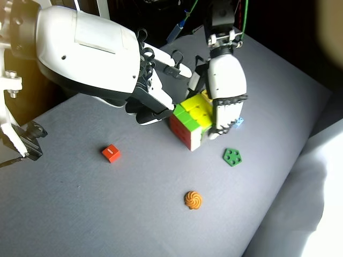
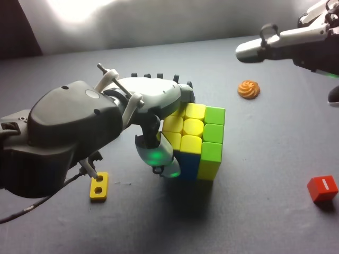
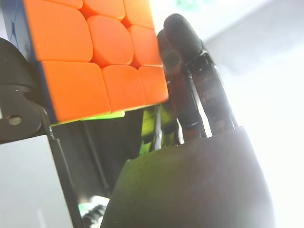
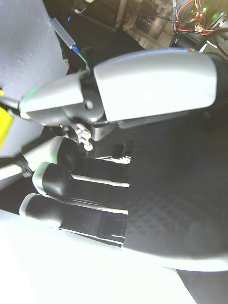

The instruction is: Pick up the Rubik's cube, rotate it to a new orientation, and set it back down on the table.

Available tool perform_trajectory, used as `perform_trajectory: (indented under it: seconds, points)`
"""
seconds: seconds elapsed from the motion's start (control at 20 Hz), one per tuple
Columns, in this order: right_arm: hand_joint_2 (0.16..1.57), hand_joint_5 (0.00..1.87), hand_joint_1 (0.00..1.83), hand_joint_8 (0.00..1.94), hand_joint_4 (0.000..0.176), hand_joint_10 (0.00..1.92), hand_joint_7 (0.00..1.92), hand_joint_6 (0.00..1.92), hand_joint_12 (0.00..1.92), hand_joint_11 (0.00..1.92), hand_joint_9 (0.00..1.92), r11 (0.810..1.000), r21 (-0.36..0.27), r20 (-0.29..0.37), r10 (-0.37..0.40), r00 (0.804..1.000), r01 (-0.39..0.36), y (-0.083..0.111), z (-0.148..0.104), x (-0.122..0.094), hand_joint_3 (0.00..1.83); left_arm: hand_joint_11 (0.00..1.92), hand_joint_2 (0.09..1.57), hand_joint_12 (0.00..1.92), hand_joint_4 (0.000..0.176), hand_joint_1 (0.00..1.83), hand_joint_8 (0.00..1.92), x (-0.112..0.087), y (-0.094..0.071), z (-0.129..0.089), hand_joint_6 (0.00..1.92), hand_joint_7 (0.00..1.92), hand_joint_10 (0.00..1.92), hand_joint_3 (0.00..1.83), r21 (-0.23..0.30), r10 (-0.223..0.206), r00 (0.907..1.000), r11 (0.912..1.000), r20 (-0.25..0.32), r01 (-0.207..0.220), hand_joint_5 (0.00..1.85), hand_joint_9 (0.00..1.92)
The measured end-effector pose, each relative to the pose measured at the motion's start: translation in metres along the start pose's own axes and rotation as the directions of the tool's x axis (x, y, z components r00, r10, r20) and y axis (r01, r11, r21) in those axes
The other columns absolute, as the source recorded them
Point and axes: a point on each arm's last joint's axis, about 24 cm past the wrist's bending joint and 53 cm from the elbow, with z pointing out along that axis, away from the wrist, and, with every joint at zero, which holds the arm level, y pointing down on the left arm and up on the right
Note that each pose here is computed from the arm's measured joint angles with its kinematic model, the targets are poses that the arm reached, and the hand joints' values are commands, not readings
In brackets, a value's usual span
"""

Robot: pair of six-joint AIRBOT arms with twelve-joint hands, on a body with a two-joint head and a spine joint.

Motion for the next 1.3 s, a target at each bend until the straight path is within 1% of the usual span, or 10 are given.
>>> perform_trajectory:
  seconds: [0.05, 0.35, 0.75, 0.8, 0.95, 1.05, 1.15, 1.2, 1.25, 1.3]
  points:
    - [1.13, 0.17, 1.19, 1.94, 0.034, 1.92, 0.89, 0.03, 1.92, 0.57, 0.86, 1.000, -0.001, 0.000, 0.001, 1.000, -0.001, 0.0002, 0.0000, 0.0000, 0.00, 0.58, 1.16, 1.38, 0.000, 1.36, 1.21, 0.0008, 0.0015, -0.0001, 0.96, 0.87, 1.44, 0.00, -0.001, -0.006, 1.0000, 1.0000, 0.001, 0.006, 0.89, 0.78]
    - [1.15, 0.18, 1.18, 1.94, 0.062, 1.92, 0.84, 0.01, 1.92, 0.48, 0.77, 1.000, -0.002, -0.002, 0.000, 1.000, 0.000, 0.0006, 0.0000, 0.0006, 0.00, 0.57, 1.15, 1.35, 0.000, 1.37, 1.15, 0.0035, 0.0059, -0.0004, 0.93, 0.92, 1.38, 0.00, -0.010, -0.030, 0.9995, 0.9995, -0.003, 0.030, 0.92, 0.80]
    - [1.13, 0.34, 1.20, 1.94, 0.053, 1.92, 0.76, 0.04, 1.92, 0.34, 0.68, 1.000, -0.003, -0.003, 0.000, 1.000, 0.000, 0.0007, 0.0000, 0.0007, 0.00, 0.49, 1.16, 1.33, 0.000, 1.36, 1.20, 0.0048, 0.0061, -0.0005, 0.97, 0.89, 1.41, 0.00, -0.010, -0.045, 0.9990, 0.9990, -0.006, 0.045, 0.92, 0.74]
    - [1.13, 0.22, 1.18, 1.94, 0.056, 1.92, 0.81, 0.01, 1.92, 0.38, 0.74, 1.000, -0.003, -0.003, 0.000, 1.000, 0.000, 0.0008, 0.0000, 0.0008, 0.00, 0.33, 1.18, 1.32, 0.000, 1.22, 1.29, 0.0049, 0.0059, -0.0006, 1.12, 0.84, 1.13, 0.01, -0.010, -0.044, 0.9990, 0.9990, -0.006, 0.044, 0.84, 0.58]
    - [1.16, 0.36, 1.20, 1.94, 0.021, 1.92, 0.74, 0.06, 1.92, 0.40, 0.64, 1.000, -0.003, -0.003, 0.000, 1.000, 0.000, 0.0008, 0.0000, 0.0008, 0.01, 0.13, 1.03, 1.21, 0.000, 1.01, 0.36, 0.0050, 0.0059, -0.0006, 0.19, 0.67, 0.67, 0.00, -0.010, -0.049, 0.9988, 0.9988, -0.007, 0.049, 0.63, 0.48]
    - [1.16, 0.29, 1.14, 1.94, 0.056, 1.92, 0.77, 0.03, 1.92, 0.42, 0.66, 1.000, -0.003, -0.003, -0.001, 1.000, 0.001, 0.0006, 0.0000, 0.0007, 0.00, 0.07, 0.99, 1.13, 0.000, 0.77, 0.10, 0.0006, 0.0038, -0.0014, 0.02, 0.58, 0.43, 0.00, -0.002, -0.027, 0.9996, 0.9996, 0.007, 0.027, 0.51, 0.44]
    - [1.14, 0.33, 1.22, 1.75, 0.000, 1.88, 0.79, 0.02, 1.92, 0.49, 0.70, 1.000, -0.004, -0.004, 0.000, 1.000, 0.000, 0.0010, 0.0000, 0.0010, 0.00, 0.00, 0.93, 1.13, 0.000, 0.61, 0.01, -0.0011, 0.0056, -0.0014, 0.00, 0.47, 0.21, 0.00, -0.009, -0.033, 0.9993, 0.9994, 0.014, 0.033, 0.39, 0.42]
    - [1.15, 0.61, 1.09, 1.65, 0.000, 1.76, 0.80, 0.07, 1.91, 0.41, 0.73, 1.000, -0.004, -0.004, 0.000, 1.000, 0.000, 0.0010, 0.0000, 0.0010, 0.00, 0.00, 0.92, 0.99, 0.000, 0.50, 0.00, -0.0009, 0.0064, -0.0014, 0.00, 0.39, 0.14, 0.00, -0.013, -0.037, 0.9992, 0.9992, 0.013, 0.037, 0.33, 0.36]
    - [1.26, 0.69, 0.93, 1.59, 0.042, 1.60, 0.87, 1.40, 1.80, 0.36, 0.77, 1.000, -0.002, -0.003, -0.002, 1.000, 0.002, 0.0004, 0.0000, 0.0006, 0.01, 0.00, 0.91, 0.88, 0.000, 0.19, 0.00, 0.0000, 0.0071, -0.0015, 0.00, 0.35, 0.06, 0.00, -0.016, -0.042, 0.9991, 0.9990, 0.010, 0.042, 0.32, 0.35]
    - [1.26, 0.69, 0.93, 1.59, 0.042, 1.60, 0.87, 1.40, 1.80, 0.36, 0.77, 1.000, -0.002, -0.003, -0.002, 1.000, 0.002, 0.0006, 0.0000, 0.0007, 0.01, 0.00, 0.91, 0.88, 0.000, 0.19, 0.00, 0.0008, 0.0062, -0.0016, 0.00, 0.35, 0.06, 0.00, -0.015, -0.036, 0.9993, 0.9992, 0.006, 0.036, 0.32, 0.35]
